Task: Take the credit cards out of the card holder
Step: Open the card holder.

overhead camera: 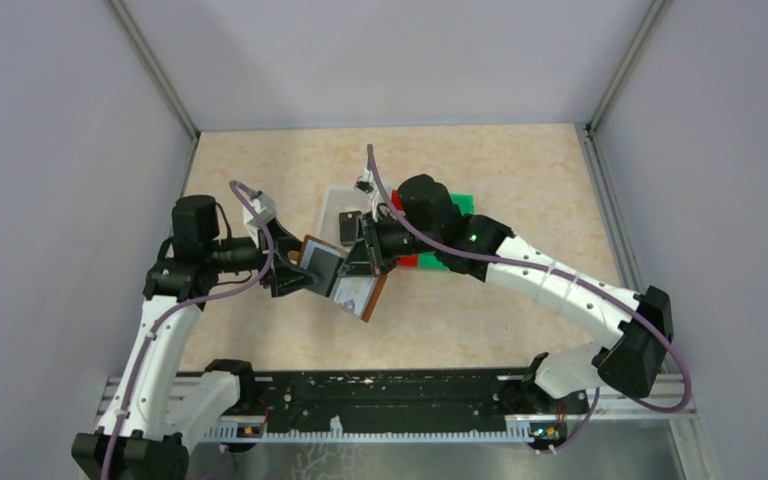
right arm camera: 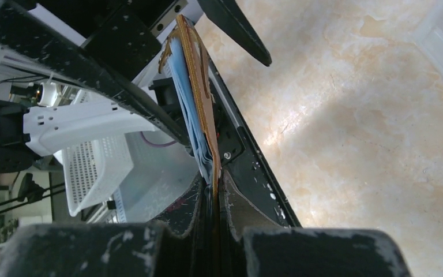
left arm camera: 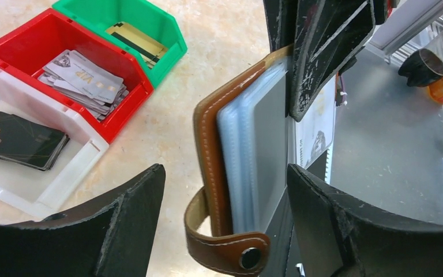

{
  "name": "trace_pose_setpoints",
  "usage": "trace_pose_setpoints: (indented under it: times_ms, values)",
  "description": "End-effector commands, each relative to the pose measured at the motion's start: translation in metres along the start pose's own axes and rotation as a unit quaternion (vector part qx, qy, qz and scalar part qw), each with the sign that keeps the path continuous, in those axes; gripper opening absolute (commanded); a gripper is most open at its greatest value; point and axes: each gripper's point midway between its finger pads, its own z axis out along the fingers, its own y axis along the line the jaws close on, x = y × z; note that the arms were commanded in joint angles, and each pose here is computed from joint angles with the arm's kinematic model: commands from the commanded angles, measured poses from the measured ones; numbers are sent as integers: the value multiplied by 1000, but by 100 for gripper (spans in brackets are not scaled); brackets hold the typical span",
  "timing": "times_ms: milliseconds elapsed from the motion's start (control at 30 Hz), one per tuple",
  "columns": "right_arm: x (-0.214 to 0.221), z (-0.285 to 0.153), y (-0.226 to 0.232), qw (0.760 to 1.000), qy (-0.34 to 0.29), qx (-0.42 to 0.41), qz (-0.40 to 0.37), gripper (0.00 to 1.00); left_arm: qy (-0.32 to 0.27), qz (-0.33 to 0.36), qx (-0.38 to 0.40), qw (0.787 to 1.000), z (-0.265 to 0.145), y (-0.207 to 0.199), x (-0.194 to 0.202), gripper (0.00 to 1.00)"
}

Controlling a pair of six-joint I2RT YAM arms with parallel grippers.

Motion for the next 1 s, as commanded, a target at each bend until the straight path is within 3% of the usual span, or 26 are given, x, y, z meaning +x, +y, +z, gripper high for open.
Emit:
trace_pose_setpoints:
  times_ms: [0, 633, 967]
  values:
    - [-24, -20, 25, 998, -21, -41, -53, 0, -7, -13, 21, 1000, 0, -8, -1, 80]
    - [-32, -50, 20, 997, -11, -17, -70, 0, -12, 27, -77, 997, -9, 30, -37, 41]
    - [-35, -54, 25, 997, -16, -23, -71, 0, -5, 24, -112, 993, -10, 44, -27, 22]
